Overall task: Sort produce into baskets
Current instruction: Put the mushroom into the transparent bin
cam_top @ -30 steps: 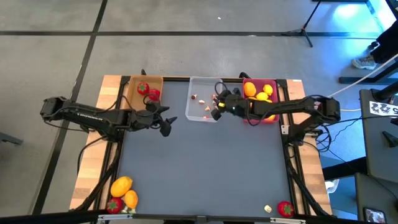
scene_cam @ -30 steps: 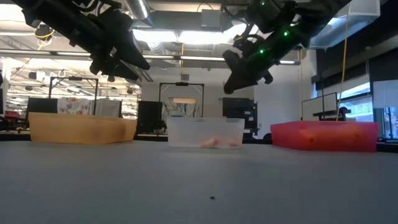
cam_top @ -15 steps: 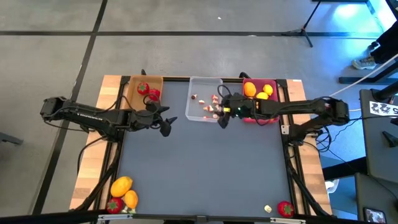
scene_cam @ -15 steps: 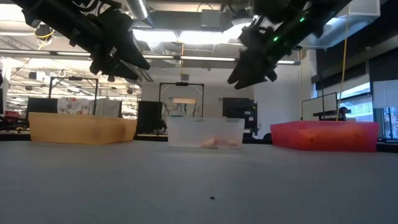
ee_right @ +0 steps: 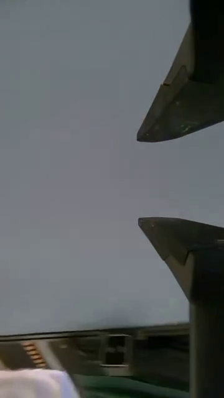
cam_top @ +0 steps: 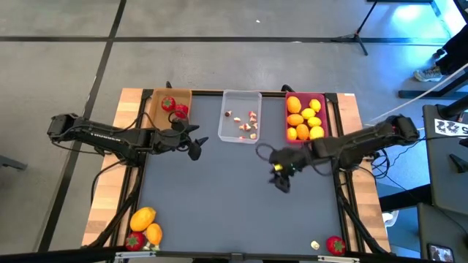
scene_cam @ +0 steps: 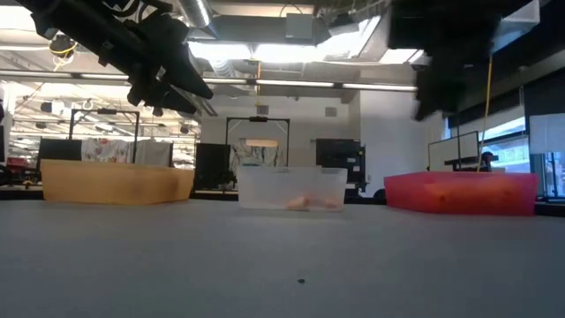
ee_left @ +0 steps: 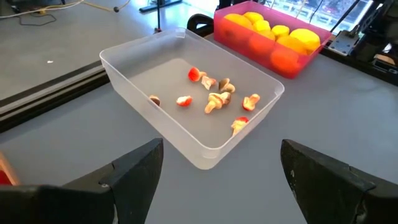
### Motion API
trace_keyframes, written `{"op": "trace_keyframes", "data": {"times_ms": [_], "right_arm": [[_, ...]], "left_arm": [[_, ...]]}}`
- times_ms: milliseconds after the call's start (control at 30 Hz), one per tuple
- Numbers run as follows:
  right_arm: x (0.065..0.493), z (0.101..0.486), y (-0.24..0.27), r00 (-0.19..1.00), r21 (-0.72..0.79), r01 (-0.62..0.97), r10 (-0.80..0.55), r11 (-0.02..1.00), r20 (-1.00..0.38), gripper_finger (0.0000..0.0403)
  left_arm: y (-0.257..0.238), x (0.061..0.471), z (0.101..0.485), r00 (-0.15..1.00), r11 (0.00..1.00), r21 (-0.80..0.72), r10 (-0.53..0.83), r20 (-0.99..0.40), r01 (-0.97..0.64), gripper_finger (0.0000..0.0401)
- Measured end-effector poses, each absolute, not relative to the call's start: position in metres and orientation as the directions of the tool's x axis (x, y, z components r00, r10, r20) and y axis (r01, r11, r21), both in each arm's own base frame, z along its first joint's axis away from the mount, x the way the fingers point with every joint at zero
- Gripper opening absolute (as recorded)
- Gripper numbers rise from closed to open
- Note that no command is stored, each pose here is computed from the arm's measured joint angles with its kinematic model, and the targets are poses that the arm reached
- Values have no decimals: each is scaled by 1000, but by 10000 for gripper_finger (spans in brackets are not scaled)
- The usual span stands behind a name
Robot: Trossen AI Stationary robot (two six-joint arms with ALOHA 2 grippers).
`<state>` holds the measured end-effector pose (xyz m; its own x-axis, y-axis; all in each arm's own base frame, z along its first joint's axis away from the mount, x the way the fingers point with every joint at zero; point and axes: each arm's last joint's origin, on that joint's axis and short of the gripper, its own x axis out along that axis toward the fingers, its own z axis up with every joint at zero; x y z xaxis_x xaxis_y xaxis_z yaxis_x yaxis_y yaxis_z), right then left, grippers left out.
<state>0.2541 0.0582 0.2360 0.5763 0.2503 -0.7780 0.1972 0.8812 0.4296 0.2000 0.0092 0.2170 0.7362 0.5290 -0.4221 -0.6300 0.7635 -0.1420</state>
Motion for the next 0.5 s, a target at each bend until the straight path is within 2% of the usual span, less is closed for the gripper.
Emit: {"op": "trace_keyframes", "data": {"times_ms": [167,500], "right_arm": [[240,232,91,494,477,255,310,841,-812,204],[210,232,148,426,551,349,395,758,-814,204]], "left_arm": [[9,200,217,736,764,-142,529,-422,-630,318],[9,200,217,736,762,-144,529,-422,-631,318]]}}
